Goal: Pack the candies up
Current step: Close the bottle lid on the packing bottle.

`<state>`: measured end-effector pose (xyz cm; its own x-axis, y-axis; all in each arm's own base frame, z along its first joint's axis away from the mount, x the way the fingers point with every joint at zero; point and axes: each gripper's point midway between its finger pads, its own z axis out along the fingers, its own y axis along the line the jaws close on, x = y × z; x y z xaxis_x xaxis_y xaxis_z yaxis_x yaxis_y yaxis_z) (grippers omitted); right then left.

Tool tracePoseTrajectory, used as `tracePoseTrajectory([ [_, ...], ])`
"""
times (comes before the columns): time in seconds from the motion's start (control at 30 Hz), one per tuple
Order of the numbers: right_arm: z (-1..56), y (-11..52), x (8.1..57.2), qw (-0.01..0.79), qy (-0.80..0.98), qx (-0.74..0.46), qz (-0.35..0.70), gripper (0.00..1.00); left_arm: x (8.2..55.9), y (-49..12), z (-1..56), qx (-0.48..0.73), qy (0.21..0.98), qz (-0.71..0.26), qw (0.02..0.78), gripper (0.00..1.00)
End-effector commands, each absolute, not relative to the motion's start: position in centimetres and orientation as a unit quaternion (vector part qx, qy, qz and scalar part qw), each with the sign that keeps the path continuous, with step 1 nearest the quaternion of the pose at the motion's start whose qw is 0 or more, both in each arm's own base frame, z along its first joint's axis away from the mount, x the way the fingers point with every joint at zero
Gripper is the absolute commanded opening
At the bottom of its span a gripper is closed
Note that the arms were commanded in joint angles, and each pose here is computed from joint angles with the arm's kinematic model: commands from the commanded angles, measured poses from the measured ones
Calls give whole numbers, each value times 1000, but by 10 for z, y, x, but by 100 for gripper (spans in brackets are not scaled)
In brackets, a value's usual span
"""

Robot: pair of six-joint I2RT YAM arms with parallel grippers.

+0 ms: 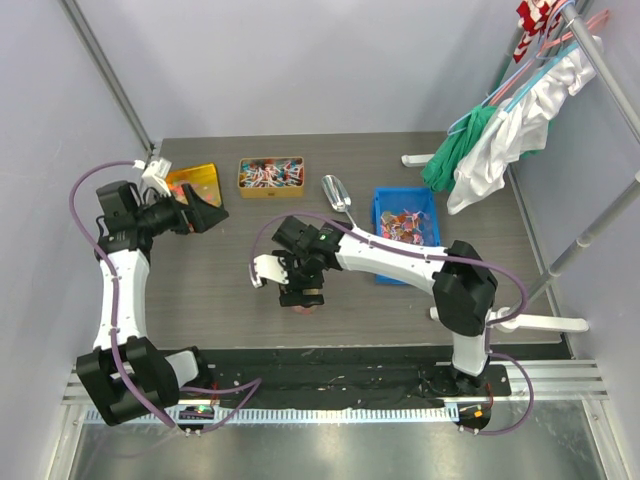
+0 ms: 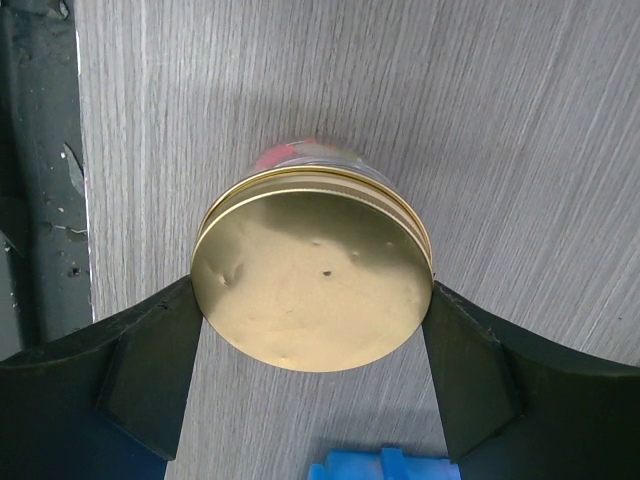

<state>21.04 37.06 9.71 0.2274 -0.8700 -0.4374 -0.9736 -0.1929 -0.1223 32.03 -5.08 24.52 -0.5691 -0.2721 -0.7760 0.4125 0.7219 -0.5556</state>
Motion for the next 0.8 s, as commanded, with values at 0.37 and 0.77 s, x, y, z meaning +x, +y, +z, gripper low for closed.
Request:
tracePoseTrajectory([
  [0.37,95,375,207,149,589,-783,133,70,319,-55,257,61,786,-383,481,97],
  [0.77,107,384,215,165,581,-787,129,72,319,-56,258,66,783,-387,483,98],
])
